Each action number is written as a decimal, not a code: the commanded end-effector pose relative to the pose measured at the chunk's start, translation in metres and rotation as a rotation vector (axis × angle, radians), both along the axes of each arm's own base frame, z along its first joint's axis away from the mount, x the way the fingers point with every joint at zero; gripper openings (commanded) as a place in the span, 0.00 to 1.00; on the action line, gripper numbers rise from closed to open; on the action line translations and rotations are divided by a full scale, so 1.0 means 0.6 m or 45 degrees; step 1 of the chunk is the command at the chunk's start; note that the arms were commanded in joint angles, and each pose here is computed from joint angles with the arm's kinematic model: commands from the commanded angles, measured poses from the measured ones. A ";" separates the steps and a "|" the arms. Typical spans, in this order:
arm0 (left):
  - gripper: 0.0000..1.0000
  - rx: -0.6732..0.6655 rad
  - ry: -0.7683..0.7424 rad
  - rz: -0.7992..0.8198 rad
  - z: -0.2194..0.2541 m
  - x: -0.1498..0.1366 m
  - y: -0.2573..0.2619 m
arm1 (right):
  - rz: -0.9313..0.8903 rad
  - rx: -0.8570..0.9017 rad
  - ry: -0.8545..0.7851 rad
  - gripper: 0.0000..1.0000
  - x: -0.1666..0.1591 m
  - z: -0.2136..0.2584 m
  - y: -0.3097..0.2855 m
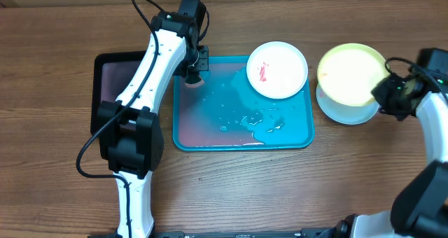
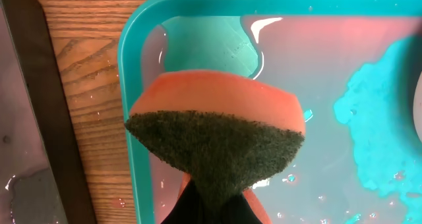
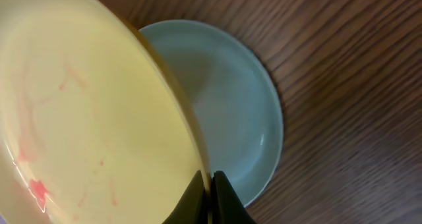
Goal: Clean dirty plates on tray and stack at the side
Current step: 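Carry the yellow plate right and lower it onto the light-blue plate, then release the yellow plate and move the right gripper back toward the tray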
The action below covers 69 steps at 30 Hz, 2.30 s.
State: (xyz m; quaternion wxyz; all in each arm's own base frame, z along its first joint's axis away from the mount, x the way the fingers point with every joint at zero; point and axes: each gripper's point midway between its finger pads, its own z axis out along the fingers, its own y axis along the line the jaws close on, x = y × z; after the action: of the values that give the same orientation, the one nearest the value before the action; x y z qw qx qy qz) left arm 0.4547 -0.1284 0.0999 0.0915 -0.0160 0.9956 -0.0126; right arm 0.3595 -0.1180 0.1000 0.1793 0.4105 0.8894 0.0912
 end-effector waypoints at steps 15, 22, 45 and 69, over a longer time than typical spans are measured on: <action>0.04 -0.015 -0.002 0.013 0.002 -0.001 -0.004 | -0.110 0.011 0.256 0.22 -0.021 -0.131 -0.031; 0.04 -0.015 -0.001 0.010 0.002 -0.002 -0.006 | 0.200 0.226 0.053 0.56 0.060 -0.052 0.065; 0.04 -0.013 0.001 0.009 0.002 -0.002 -0.006 | 0.348 -0.042 -0.087 0.68 0.155 -0.017 0.179; 0.04 -0.007 0.008 0.010 0.002 -0.005 -0.004 | 0.178 -0.180 0.303 0.59 0.072 -0.152 0.091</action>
State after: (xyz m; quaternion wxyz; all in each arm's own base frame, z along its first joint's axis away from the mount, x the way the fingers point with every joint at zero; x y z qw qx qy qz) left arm 0.4538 -0.1281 0.0997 0.0895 -0.0160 0.9958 -0.0120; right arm 0.4192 -0.0512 0.0168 0.1102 0.3314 0.9369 0.0153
